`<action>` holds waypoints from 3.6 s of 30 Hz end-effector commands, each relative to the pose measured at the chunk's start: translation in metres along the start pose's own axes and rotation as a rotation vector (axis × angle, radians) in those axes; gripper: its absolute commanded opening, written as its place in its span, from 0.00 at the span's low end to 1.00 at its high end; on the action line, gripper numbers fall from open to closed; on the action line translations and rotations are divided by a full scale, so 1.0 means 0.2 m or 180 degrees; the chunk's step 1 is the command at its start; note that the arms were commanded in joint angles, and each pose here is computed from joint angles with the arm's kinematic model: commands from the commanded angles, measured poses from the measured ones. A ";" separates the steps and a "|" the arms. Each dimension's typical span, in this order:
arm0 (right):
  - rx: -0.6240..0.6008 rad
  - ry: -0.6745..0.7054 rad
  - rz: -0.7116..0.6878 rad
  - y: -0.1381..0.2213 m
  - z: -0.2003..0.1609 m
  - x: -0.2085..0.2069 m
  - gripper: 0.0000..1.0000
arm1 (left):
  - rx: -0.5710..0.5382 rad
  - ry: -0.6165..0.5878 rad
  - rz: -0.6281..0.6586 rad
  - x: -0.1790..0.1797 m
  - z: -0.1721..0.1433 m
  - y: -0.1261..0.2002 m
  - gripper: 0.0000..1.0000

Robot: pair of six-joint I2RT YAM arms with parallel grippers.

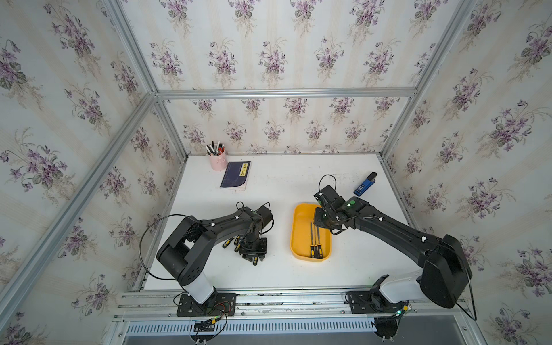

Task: Put the file tool into the storage box
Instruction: Pick up the file tool from the center of the board, then place the file tool in the storage box.

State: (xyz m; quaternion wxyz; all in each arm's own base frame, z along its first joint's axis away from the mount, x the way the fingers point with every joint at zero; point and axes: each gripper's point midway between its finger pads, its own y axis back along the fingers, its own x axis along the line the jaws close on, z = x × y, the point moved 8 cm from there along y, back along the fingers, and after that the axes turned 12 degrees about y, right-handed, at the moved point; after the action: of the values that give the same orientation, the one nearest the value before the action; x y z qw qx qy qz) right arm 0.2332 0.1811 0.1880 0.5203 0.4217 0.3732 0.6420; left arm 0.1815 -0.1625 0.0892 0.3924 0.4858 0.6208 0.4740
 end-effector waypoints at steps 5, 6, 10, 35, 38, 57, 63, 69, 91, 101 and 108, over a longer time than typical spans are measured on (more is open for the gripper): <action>-0.0018 0.0033 0.0085 -0.01 0.00 0.01 0.24 | -0.0233 -0.0021 0.0102 -0.01 0.04 -0.01 0.20; -0.0020 0.0044 0.0087 0.00 0.00 0.01 0.24 | -0.0237 -0.0043 0.0101 -0.02 0.04 -0.01 0.17; -0.0015 0.0072 0.0037 -0.01 0.00 0.01 0.24 | -0.0202 -0.0082 0.0043 -0.01 0.02 0.00 0.11; -0.0626 -0.0330 0.1663 0.27 0.24 0.22 0.28 | -0.0179 -0.1556 -0.2579 -0.35 -0.27 0.86 0.04; -0.0609 -0.0340 0.1730 0.26 0.24 0.23 0.28 | -0.0115 -0.1627 -0.2640 -0.38 -0.27 0.86 0.03; -0.0627 -0.0334 0.1671 0.30 0.20 0.28 0.26 | -0.0017 -0.1501 -0.2347 -0.39 -0.21 0.75 0.02; -0.0691 -0.0326 0.1888 0.39 0.17 0.28 0.26 | -0.0016 -0.1484 -0.2310 -0.40 -0.20 0.74 0.02; -0.0486 -0.0152 0.1963 0.31 0.12 0.40 0.26 | -0.0016 -0.1477 -0.2311 -0.40 -0.20 0.74 0.02; -0.0336 -0.0012 0.1397 0.22 0.13 0.41 0.00 | 0.0003 -0.1477 -0.2266 -0.38 -0.20 0.70 0.03; 0.0022 0.0239 0.0563 0.11 0.08 0.22 0.00 | -0.0145 -0.1203 -0.2286 -0.30 -0.10 0.74 0.94; 0.0247 0.0342 0.0122 -0.09 0.04 0.16 0.00 | -0.0224 -0.1028 -0.2235 -0.22 -0.01 0.73 0.98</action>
State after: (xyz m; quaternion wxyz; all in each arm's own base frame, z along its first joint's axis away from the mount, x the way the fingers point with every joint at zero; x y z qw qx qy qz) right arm 0.2412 0.2211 0.1886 0.4544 0.4363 0.3917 0.6706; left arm 0.2239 -0.2000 0.2362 0.6428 0.2875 0.6663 0.2454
